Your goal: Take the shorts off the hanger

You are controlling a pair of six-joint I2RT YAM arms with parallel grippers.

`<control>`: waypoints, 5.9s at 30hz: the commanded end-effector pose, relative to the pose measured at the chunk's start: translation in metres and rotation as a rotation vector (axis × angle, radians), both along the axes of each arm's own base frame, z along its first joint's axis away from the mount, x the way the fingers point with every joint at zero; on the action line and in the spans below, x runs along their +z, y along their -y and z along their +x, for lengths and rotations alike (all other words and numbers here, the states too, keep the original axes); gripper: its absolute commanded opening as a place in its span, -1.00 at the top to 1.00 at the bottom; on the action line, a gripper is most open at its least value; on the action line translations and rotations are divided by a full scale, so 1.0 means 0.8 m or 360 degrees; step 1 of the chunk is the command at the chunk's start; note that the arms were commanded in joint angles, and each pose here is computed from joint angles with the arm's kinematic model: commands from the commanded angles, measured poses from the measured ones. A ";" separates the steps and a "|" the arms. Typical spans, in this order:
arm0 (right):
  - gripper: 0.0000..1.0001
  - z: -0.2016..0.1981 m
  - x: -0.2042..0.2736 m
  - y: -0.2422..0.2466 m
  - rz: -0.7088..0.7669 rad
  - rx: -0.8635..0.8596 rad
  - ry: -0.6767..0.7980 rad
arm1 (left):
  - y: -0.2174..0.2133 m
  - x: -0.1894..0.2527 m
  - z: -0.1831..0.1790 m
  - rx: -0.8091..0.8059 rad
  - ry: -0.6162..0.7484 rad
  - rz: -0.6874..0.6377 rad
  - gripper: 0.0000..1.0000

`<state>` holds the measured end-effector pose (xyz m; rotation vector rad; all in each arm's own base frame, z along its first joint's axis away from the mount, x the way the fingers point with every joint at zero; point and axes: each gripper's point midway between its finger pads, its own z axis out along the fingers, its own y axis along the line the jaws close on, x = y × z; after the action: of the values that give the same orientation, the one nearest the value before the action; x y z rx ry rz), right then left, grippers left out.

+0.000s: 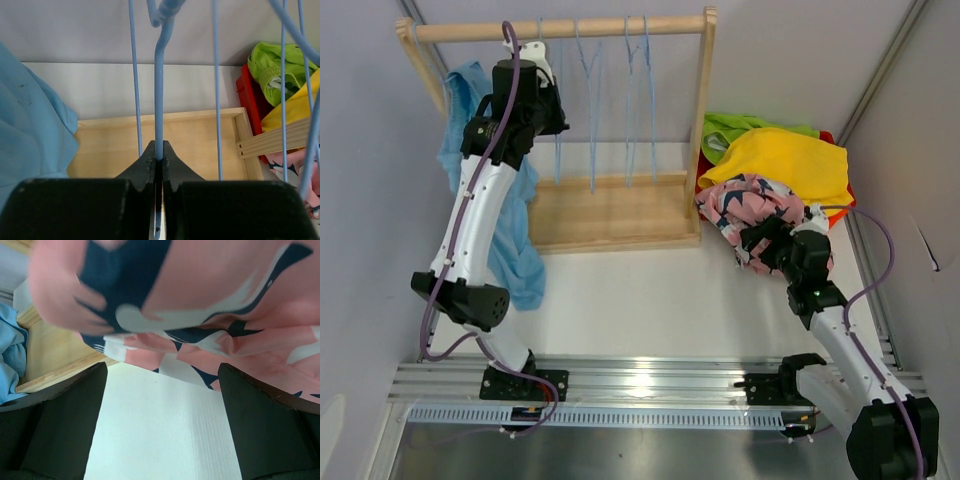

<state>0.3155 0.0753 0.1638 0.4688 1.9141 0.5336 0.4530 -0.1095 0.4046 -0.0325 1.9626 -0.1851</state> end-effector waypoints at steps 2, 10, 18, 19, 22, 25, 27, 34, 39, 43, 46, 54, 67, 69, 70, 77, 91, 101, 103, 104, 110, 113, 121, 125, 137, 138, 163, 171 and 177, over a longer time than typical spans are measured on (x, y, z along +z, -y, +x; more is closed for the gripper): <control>-0.99 -0.004 0.025 -0.005 0.0025 0.0022 0.0088 | -0.005 0.020 -0.013 0.0011 0.0061 -0.0069 0.71; -0.99 -0.021 0.029 -0.001 -0.0001 0.0019 0.0062 | -0.013 0.040 -0.051 -0.0007 0.0118 -0.0088 -0.09; -0.99 -0.029 0.042 -0.001 0.0003 0.0024 0.0091 | -0.052 0.134 -0.148 0.0045 0.0421 -0.0064 -0.68; -0.99 -0.029 0.042 -0.002 0.0005 0.0023 0.0094 | -0.060 0.136 -0.154 0.0072 0.0426 -0.0035 -0.73; -0.99 -0.031 0.046 -0.005 0.0014 0.0035 0.0102 | -0.070 0.145 -0.179 0.0095 0.0454 -0.0018 -0.83; -0.99 -0.034 0.045 -0.009 0.0020 0.0050 0.0096 | -0.087 0.152 -0.202 0.0164 0.0504 -0.0009 -0.88; -0.99 -0.035 0.046 -0.006 0.0003 0.0022 0.0102 | -0.113 0.156 -0.215 0.0323 0.0549 0.0025 -0.92; -0.99 -0.041 0.051 -0.006 -0.0028 0.0034 0.0102 | -0.165 0.102 -0.199 0.0630 0.0385 0.0164 -0.90; -0.99 -0.052 0.049 -0.004 -0.0053 0.0050 0.0097 | -0.192 0.081 -0.180 0.0700 0.0341 0.0102 -0.88; -0.99 -0.059 0.043 -0.005 -0.0057 0.0072 0.0097 | -0.212 0.075 -0.162 0.0768 0.0307 0.0091 -0.83; -0.99 -0.059 0.034 -0.010 -0.0060 0.0105 0.0081 | -0.223 0.077 -0.145 0.0797 0.0287 0.0072 -0.79; -0.99 -0.054 0.018 -0.011 -0.0086 0.0116 0.0047 | -0.227 0.071 -0.107 0.0764 0.0202 0.0034 -0.48; -0.98 -0.056 0.007 -0.010 -0.0101 0.0118 0.0029 | -0.219 0.057 -0.073 0.0686 0.0117 0.0009 0.41; -0.99 -0.057 0.005 -0.010 -0.0107 0.0123 0.0026 | -0.219 0.059 -0.072 0.0688 0.0122 0.0009 0.55; -0.99 -0.057 0.004 -0.010 -0.0109 0.0124 0.0024 | -0.220 0.058 -0.071 0.0689 0.0115 0.0013 0.59; -0.99 -0.056 0.006 -0.010 -0.0113 0.0125 0.0032 | -0.208 0.077 -0.072 0.0626 0.0173 0.0005 1.00; -0.99 -0.057 0.083 -0.017 -0.0080 0.0178 0.0229 | -0.098 0.206 -0.168 0.0095 0.0618 -0.0012 1.00; -0.99 -0.082 0.162 -0.046 0.0003 0.0417 0.0508 | -0.074 0.096 -0.282 -0.0157 0.0366 -0.0018 1.00; -0.99 -0.099 0.187 -0.067 0.0036 0.0604 0.0610 | -0.050 0.074 -0.303 -0.0331 0.0327 -0.0087 1.00; -0.99 -0.107 0.212 -0.074 0.0051 0.0670 0.0700 | -0.019 0.071 -0.336 -0.0575 0.0351 -0.0185 1.00; -0.99 -0.156 0.301 -0.107 0.0139 0.1018 0.0928 | 0.055 0.075 -0.448 -0.1340 0.0458 -0.0429 1.00; -0.99 -0.166 0.321 -0.114 0.0148 0.1086 0.0953 | 0.070 0.092 -0.489 -0.1594 0.0473 -0.0519 1.00; -0.99 -0.166 0.355 -0.130 0.0159 0.1140 0.1007 | 0.076 0.137 -0.532 -0.1830 0.0569 -0.0621 1.00; -0.99 -0.162 0.350 -0.143 0.0157 0.1142 0.0984 | 0.070 0.155 -0.530 -0.1790 0.0639 -0.0587 1.00; -0.99 -0.169 0.330 -0.134 0.0168 0.1042 0.0968 | 0.074 0.147 -0.481 -0.1605 0.0559 -0.0512 1.00; -0.99 -0.168 0.330 -0.126 0.0152 0.0992 0.0966 | 0.072 0.143 -0.474 -0.1560 0.0542 -0.0501 1.00; -0.99 -0.151 0.297 -0.224 0.0263 0.1453 0.0952 | 0.078 0.148 -0.469 -0.1582 0.0534 -0.0514 1.00; 1.00 -0.152 0.280 -0.212 0.0202 0.1360 0.0924 | 0.078 0.138 -0.456 -0.1529 0.0492 -0.0488 1.00; 1.00 -0.145 0.291 -0.181 0.0032 0.1182 0.0933 | 0.075 0.130 -0.450 -0.1491 0.0472 -0.0464 1.00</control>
<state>0.1927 0.2385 0.3759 -0.4339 1.4975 1.1584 0.0902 -0.1724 0.4889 0.6900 1.6038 -1.0625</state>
